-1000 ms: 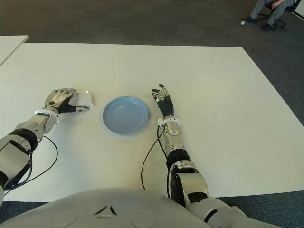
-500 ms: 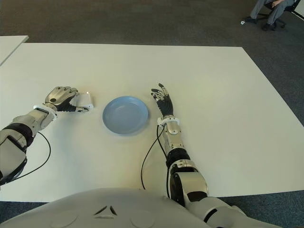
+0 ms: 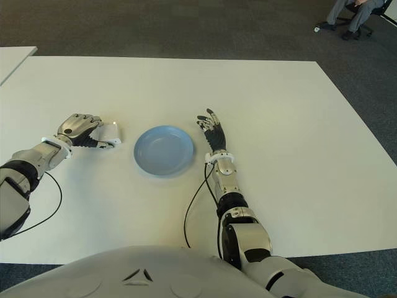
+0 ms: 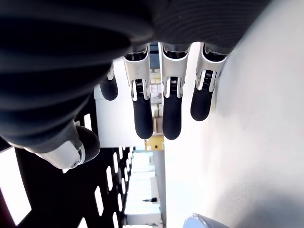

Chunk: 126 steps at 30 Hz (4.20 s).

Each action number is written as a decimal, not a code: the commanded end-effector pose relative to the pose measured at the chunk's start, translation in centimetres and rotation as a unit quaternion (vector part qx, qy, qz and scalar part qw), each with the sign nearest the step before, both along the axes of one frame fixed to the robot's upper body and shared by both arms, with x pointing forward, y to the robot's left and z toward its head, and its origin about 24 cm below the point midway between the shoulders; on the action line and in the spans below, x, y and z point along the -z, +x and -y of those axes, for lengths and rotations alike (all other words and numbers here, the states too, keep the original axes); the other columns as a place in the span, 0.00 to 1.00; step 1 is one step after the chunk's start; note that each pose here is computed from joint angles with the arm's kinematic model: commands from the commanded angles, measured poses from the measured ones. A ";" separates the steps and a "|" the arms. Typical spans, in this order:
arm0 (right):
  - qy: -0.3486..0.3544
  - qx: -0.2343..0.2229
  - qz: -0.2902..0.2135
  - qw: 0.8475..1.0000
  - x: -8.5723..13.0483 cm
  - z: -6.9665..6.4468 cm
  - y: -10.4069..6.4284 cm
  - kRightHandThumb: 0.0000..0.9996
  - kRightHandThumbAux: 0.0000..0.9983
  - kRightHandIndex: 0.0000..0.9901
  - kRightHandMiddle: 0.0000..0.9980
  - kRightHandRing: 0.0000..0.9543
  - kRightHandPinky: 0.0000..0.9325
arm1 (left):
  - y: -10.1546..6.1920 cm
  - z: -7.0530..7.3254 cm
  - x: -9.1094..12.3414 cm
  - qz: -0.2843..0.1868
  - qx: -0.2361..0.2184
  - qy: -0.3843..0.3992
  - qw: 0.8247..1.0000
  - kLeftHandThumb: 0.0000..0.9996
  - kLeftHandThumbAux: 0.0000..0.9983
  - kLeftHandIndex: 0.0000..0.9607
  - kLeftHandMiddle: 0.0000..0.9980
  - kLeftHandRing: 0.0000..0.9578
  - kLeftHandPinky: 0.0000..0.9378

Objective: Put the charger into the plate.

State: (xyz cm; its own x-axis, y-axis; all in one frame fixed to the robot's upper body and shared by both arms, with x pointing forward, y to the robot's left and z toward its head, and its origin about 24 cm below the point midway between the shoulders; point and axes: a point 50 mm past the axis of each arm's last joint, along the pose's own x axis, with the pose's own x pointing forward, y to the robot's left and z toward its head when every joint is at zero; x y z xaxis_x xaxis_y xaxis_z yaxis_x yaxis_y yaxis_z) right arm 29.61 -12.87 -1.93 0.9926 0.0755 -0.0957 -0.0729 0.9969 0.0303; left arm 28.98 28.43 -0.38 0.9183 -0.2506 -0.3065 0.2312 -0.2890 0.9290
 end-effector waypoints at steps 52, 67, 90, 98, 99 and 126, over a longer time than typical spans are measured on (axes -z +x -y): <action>-0.004 0.006 -0.047 0.999 1.7 -0.3 -1.1 0.00 0.54 0.10 0.27 0.28 0.25 | -2.1 9.7 -8.7 0.171 -0.018 -0.280 0.945 0.75 0.70 0.46 0.87 0.90 0.90; -0.004 0.004 -0.045 0.999 1.6 -0.3 -1.1 0.00 0.53 0.10 0.26 0.27 0.25 | -2.6 13.2 -7.0 0.120 0.020 -0.279 0.953 0.75 0.70 0.46 0.87 0.90 0.89; 0.002 0.006 -0.048 0.999 1.5 -0.8 -1.1 0.00 0.53 0.10 0.27 0.27 0.24 | -1.9 14.9 -2.9 0.050 0.049 -0.270 0.960 0.75 0.70 0.46 0.85 0.89 0.86; 0.007 0.001 -0.049 0.999 1.4 -0.8 -1.3 0.00 0.55 0.09 0.26 0.26 0.23 | -1.6 14.3 -1.3 0.047 0.041 -0.278 0.959 0.75 0.70 0.46 0.82 0.86 0.85; 0.008 -0.001 -0.048 0.999 1.4 -0.8 -1.3 0.00 0.55 0.09 0.26 0.26 0.23 | -1.6 14.3 -1.4 0.046 0.041 -0.279 0.958 0.75 0.70 0.46 0.82 0.85 0.85; 0.007 -0.087 0.000 0.996 0.4 -1.8 -2.1 0.03 0.53 0.00 0.00 0.00 0.00 | -1.4 12.3 -3.5 0.016 0.016 -0.207 0.978 0.23 0.34 0.01 0.00 0.00 0.00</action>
State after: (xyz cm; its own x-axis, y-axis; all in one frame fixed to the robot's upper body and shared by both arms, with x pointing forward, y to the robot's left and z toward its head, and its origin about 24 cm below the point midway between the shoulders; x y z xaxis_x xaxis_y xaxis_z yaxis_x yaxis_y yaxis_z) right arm 28.12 -11.13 -1.44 0.9734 0.2257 -0.0391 -0.2239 0.9735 0.0457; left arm 27.65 15.59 3.20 0.9101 -0.3907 -0.1377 0.2049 0.1356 0.9693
